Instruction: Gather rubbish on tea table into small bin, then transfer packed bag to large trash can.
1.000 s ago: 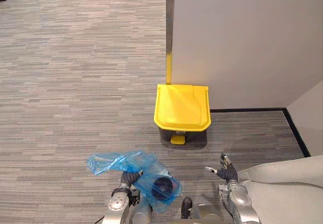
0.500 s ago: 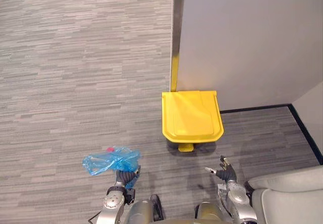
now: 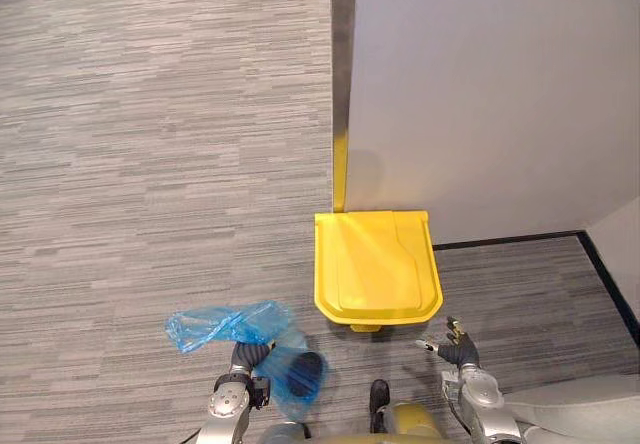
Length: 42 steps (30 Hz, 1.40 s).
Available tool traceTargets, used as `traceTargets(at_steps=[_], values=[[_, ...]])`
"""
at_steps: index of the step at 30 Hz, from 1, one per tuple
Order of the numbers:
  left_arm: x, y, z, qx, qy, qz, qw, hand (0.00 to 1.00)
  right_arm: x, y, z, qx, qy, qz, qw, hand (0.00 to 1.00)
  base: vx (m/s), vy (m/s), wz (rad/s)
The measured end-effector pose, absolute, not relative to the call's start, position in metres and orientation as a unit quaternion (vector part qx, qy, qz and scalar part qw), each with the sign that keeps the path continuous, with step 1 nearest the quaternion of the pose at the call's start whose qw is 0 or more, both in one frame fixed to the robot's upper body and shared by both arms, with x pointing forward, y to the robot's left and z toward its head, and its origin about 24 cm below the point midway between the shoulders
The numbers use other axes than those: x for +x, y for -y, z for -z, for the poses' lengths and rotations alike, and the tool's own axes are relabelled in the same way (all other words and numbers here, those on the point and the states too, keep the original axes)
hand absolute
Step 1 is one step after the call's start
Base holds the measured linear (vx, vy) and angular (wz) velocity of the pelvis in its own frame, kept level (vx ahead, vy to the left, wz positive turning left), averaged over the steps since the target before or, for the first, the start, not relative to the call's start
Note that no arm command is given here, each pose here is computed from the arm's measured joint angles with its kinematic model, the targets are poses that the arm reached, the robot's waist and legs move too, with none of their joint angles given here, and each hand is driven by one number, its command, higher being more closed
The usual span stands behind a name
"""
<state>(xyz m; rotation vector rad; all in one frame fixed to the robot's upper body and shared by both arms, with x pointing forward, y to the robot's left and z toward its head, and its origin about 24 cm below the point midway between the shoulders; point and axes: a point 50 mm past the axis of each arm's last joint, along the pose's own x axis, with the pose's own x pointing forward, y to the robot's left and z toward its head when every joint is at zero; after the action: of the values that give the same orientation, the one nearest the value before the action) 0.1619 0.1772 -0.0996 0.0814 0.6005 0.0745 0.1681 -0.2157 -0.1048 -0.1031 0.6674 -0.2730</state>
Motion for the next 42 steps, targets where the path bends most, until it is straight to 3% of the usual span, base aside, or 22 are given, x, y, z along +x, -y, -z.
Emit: traceTargets(at_steps=[29,39,42], values=[[0.145,-0.192,0.110,0.061,-0.331,-0.053,0.940,1.00,0.164,0.198,0.112,-0.037,-0.343,0.119,0.931,0.00,-0.06,0.002,-0.01],[0.158,-0.193,0.103,0.052,-0.309,-0.063,0.948,1.00,0.190,0.199,0.100,-0.045,-0.310,0.116,0.943,0.00,0.04,0.028,-0.22],[0.178,-0.197,0.091,0.062,-0.276,-0.063,0.957,1.00,0.199,0.206,0.093,-0.050,-0.295,0.128,0.946,0.00,-0.06,0.062,-0.19]])
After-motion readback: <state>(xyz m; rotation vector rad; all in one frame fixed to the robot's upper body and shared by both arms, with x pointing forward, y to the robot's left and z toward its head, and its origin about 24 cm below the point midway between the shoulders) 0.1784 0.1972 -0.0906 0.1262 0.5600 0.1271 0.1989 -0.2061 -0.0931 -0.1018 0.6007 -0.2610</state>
